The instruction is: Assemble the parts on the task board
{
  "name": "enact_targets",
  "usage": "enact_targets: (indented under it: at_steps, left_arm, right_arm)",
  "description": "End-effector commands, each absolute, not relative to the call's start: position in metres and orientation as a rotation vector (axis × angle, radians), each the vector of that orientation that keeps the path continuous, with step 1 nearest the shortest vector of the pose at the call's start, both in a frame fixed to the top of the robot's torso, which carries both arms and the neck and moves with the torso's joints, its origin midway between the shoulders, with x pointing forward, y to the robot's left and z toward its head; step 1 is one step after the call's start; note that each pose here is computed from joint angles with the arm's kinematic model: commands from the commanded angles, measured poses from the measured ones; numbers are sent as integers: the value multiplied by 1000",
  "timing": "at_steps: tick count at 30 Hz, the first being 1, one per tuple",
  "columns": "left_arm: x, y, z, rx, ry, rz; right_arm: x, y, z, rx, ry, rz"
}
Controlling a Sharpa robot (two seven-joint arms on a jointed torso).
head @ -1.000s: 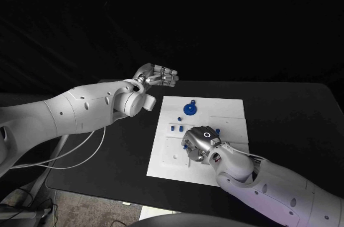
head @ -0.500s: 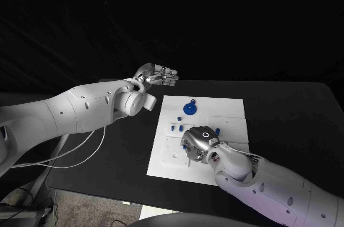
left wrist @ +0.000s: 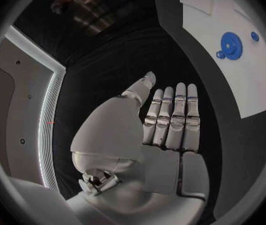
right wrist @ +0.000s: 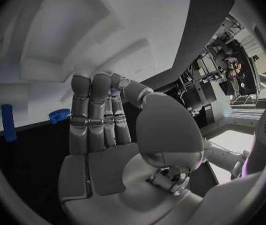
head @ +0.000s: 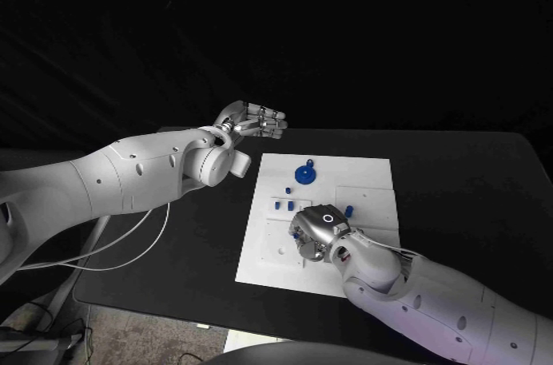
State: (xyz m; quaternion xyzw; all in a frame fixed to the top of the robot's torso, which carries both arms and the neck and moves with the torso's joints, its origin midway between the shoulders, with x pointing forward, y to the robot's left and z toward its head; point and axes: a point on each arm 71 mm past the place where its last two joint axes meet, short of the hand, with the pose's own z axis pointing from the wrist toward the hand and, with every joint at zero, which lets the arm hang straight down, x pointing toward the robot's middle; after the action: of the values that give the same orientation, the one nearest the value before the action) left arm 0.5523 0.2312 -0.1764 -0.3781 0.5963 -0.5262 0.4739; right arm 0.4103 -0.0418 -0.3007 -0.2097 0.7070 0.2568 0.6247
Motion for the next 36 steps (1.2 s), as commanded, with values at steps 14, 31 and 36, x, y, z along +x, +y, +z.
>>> enact_targets:
  at_steps: [14,31,36]
  left_arm:
    - [552,232,-176,-926,1464,-1298]
    - [552,239,-175,-917,1430,-1285]
    - [552,240,-175,-912,1421,-1287]
  right_arm:
    - [402,-54,-287,-371,1567,691]
    - [430,-102,-221,-318,1605,658]
    - [440,-116,-219,-321,1633,608]
